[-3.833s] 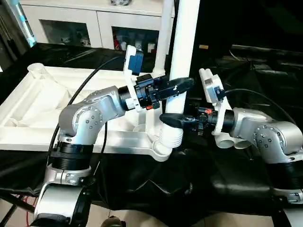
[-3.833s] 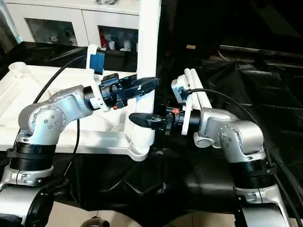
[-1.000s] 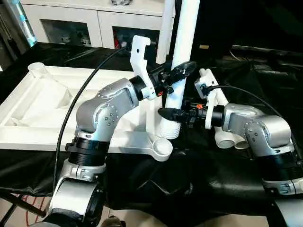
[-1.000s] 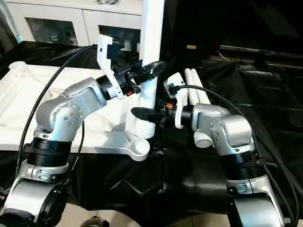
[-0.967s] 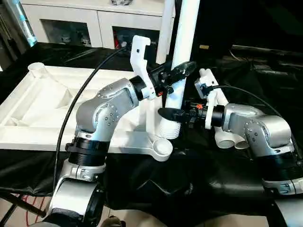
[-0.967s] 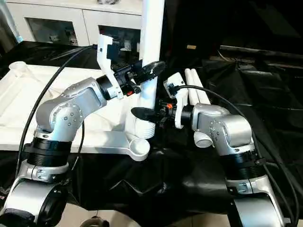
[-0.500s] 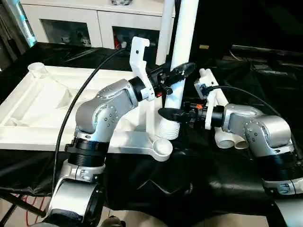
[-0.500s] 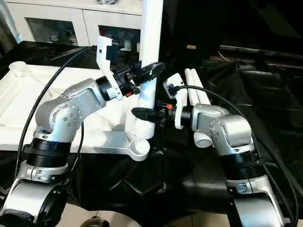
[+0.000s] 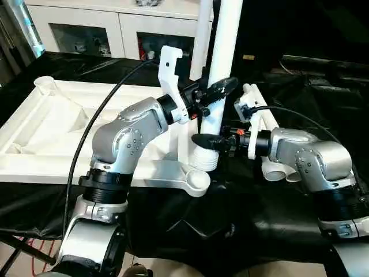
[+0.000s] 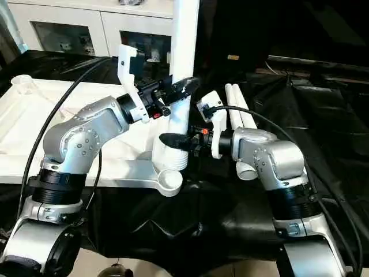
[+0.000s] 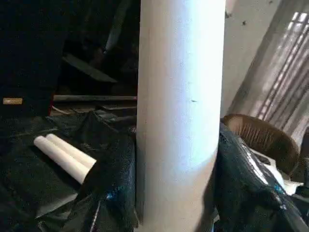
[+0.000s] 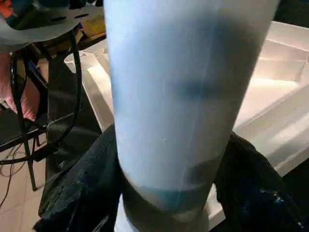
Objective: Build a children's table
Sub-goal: Insert table leg to table base
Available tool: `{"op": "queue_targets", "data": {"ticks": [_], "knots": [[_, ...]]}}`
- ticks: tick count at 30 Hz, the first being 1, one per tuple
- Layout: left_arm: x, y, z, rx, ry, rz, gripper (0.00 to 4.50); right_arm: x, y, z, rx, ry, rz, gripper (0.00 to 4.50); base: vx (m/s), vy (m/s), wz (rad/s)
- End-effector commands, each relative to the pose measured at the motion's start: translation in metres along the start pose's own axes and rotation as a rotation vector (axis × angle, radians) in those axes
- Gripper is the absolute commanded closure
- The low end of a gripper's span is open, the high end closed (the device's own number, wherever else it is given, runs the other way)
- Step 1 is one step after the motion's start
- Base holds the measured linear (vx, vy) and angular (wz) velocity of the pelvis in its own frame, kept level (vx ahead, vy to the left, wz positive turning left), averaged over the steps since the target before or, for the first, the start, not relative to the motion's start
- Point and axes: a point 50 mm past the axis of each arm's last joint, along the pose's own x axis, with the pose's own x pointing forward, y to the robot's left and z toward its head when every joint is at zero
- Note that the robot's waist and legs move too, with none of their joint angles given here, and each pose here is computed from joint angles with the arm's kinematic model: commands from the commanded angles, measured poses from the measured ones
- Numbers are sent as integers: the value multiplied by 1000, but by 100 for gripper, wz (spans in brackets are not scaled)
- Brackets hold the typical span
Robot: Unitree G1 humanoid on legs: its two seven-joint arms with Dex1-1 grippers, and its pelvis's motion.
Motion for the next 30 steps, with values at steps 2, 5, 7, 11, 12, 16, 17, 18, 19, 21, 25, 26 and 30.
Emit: {"op": "queue_targets", "data": {"ticks": [2,5,7,11,12,16,17,18,19,21,25,26,30], "knots": [[3,-9,7,32,-10,-45,266,-1,-2,-1,3,8,-11,177,0,0,0],[3,-9,7,32,-8,-47,266,-1,-2,-1,9,6,-6,177,0,0,0],[3,-9,7,33,-8,-51,266,-1,-2,-1,12,4,-5,213,0,0,0],[3,-9,6,34,-7,-51,266,-1,-2,-1,13,3,-6,247,0,0,0],[3,-8,6,35,-7,-52,266,-1,-2,-1,13,3,-6,255,0,0,0],[3,-8,6,40,-7,-49,266,-1,-2,-1,14,1,-7,261,0,0,0],[3,-8,7,43,-7,-46,266,-1,-2,-1,14,0,-7,261,0,0,0],[3,-7,7,45,-7,-43,266,-1,-2,-1,14,0,-7,262,0,0,0],[3,-6,7,55,-7,-30,266,-1,-2,-1,14,-1,-8,262,0,0,0],[3,-6,7,63,-7,-21,210,-1,-2,-1,13,-1,-8,262,0,0,0],[2,-4,9,38,-40,-16,177,0,-3,-1,11,-26,-19,262,0,0,0],[2,-3,11,44,-58,-12,168,0,-3,0,12,-33,-22,262,0,0,0],[-1,2,26,-11,-274,3,164,2,-5,4,23,-109,-57,262,0,0,0]]}}
